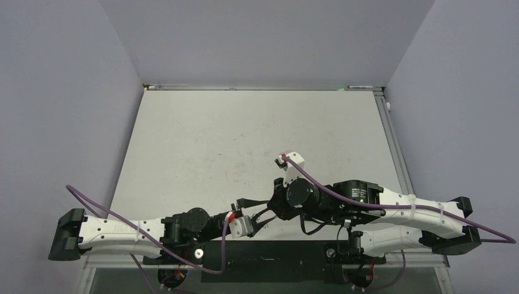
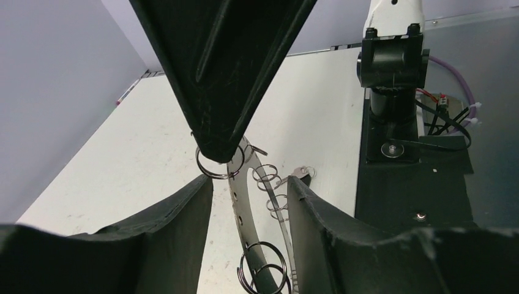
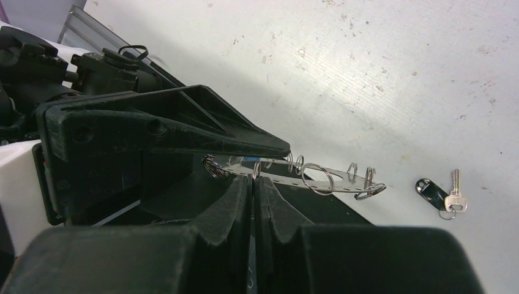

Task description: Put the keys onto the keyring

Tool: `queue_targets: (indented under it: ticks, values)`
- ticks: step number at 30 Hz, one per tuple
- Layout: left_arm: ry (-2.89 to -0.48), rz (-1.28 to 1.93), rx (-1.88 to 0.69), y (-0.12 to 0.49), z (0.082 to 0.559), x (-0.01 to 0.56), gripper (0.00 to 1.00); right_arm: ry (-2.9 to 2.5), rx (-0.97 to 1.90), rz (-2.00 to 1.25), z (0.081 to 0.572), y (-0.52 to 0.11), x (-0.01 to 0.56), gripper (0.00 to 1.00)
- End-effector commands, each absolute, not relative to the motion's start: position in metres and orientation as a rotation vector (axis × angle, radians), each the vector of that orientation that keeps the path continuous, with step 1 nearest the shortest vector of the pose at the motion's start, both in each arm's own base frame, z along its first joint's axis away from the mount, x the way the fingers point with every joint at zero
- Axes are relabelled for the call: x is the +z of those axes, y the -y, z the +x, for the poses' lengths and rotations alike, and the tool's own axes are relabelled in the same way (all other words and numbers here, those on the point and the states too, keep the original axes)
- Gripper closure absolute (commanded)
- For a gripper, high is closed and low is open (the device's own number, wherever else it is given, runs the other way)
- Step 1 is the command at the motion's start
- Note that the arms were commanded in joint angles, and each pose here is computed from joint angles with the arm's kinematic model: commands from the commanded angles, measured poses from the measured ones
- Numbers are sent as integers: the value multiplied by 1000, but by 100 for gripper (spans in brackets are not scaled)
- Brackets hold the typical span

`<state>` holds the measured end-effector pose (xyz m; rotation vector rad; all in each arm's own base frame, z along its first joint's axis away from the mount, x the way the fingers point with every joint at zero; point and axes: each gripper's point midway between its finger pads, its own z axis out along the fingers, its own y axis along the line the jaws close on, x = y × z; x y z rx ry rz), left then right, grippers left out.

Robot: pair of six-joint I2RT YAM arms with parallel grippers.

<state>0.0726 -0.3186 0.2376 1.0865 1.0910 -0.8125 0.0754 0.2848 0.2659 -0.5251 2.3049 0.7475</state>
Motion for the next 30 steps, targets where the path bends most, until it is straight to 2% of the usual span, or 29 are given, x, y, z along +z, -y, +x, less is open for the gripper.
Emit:
queue_targets:
  ticks: [1, 21, 25, 30]
  values:
    - [-1028, 1051, -784, 320, 77, 264, 57, -2264, 828, -503, 72, -292, 289, 95]
    - [-1011, 992, -755, 321, 85, 269, 75, -2275, 833, -507, 70, -295, 283, 95]
    - [-1012, 987, -757, 322, 85, 269, 75, -2279, 825, -509, 70, -295, 281, 95]
    - [-1016, 981, -759, 322, 86, 268, 68, -2282, 816, -512, 70, -295, 279, 95]
